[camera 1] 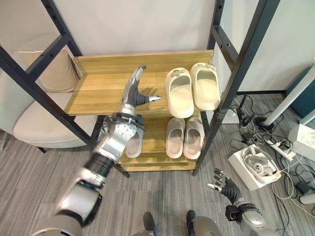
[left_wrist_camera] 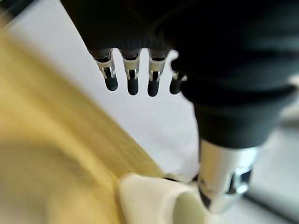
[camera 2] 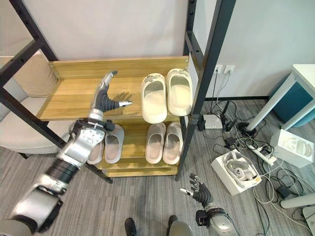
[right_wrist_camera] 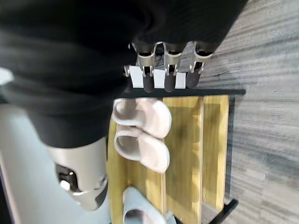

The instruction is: Arrange the slippers neatly on the shoe rack.

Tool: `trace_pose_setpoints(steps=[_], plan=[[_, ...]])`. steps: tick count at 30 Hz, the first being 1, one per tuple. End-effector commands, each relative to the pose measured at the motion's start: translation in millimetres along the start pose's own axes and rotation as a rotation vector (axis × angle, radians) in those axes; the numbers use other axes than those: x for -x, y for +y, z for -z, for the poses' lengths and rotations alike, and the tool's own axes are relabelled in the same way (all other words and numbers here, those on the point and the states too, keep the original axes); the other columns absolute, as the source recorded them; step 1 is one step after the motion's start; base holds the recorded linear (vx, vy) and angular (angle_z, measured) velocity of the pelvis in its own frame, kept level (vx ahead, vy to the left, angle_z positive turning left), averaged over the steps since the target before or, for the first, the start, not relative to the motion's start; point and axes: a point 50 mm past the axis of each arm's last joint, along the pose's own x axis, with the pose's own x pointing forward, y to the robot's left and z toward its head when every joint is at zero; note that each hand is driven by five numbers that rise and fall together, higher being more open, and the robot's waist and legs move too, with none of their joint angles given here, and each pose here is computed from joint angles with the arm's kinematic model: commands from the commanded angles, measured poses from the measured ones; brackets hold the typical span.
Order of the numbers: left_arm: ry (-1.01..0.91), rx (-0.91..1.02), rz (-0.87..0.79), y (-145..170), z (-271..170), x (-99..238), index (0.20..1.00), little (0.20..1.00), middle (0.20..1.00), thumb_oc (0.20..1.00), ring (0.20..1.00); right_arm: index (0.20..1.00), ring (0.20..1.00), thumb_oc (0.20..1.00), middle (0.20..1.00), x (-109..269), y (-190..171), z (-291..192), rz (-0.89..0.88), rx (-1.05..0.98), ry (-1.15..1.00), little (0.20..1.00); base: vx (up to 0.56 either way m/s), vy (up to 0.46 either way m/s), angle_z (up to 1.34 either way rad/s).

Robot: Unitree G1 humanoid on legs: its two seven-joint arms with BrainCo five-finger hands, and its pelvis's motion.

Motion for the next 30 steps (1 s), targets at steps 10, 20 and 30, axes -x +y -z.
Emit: trace_pose_setpoints(steps=[10,20,30], plan=[[-0.047,0.297,0.147,-16,-39,-38,1.0,1.0,1.0,1.0,1.0,1.0,1.0,1.0,1.0,-2,12,-7,-0.052,0.036,-0.031,1.0,0.01,0.007,-0.03],[-0.004,-0.084,0.088,-16,-31,-61,1.0,1.0,1.0,1.0,1.0,1.0,1.0,1.0,1.0,4,7,-6,-0.051,0.029,-0.038,1.0,0.01,0.004,-0.07],[0.086,-0.562,-0.052,35,-24,-88,1.0,1.0,1.0,1.0,1.0,1.0,1.0,1.0,1.0,7,-5,-20,-0.052,0.061,-0.103,1.0,0.0,0.012,-0.22]])
